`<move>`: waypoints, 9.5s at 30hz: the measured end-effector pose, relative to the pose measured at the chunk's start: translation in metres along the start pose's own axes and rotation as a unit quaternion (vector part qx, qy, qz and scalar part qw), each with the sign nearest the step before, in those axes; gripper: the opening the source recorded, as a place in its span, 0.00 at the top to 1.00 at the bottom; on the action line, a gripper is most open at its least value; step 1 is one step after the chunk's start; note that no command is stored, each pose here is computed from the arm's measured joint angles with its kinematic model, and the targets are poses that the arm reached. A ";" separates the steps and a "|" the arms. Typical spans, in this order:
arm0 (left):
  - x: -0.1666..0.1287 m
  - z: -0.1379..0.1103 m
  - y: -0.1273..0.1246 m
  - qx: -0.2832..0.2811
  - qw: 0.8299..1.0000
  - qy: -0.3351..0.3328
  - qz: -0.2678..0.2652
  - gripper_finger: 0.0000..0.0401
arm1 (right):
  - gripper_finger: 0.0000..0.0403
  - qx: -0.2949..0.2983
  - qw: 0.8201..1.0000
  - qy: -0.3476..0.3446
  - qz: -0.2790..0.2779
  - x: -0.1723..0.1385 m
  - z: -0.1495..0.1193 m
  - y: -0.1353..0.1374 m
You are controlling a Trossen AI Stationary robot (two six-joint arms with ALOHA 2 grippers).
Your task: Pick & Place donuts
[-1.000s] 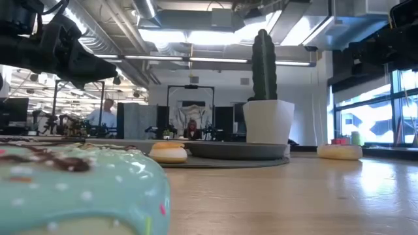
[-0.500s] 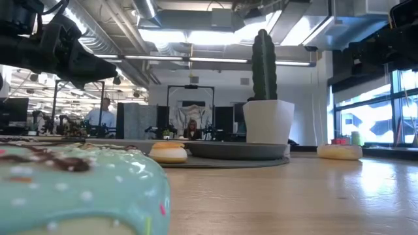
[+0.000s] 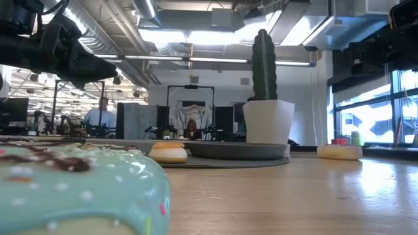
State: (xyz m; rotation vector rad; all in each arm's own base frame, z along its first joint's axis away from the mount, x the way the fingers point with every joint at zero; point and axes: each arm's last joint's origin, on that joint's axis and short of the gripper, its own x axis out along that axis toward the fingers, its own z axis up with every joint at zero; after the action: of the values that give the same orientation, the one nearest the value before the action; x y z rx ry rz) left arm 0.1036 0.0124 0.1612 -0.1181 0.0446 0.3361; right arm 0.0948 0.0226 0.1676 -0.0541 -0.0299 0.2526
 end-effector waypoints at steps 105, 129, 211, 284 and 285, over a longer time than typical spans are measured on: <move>0.000 0.000 0.000 -0.069 0.998 0.000 -0.001 0.68 | 0.36 0.053 0.998 -0.007 -0.046 0.000 0.001 -0.003; 0.000 0.000 -0.001 -0.086 0.996 0.003 -0.016 0.44 | 0.36 0.079 0.996 -0.008 -0.048 0.000 0.001 -0.003; 0.073 0.006 -0.084 0.036 0.671 0.739 0.048 0.97 | 0.36 0.064 0.992 -0.017 -0.109 -0.001 0.003 -0.006; 0.206 0.081 -0.048 0.045 0.852 0.521 0.016 0.62 | 0.36 0.051 0.993 -0.015 -0.109 -0.001 0.003 -0.006; 0.206 0.081 -0.058 0.052 0.856 0.514 -0.001 0.62 | 0.36 0.051 0.993 -0.015 -0.109 -0.001 0.003 -0.006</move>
State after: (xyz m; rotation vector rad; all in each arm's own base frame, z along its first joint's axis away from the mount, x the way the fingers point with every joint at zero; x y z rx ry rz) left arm 0.3191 0.0349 0.2344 -0.1809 1.1298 0.2343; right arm 0.0957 0.0163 0.1706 0.0555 -0.0533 0.0357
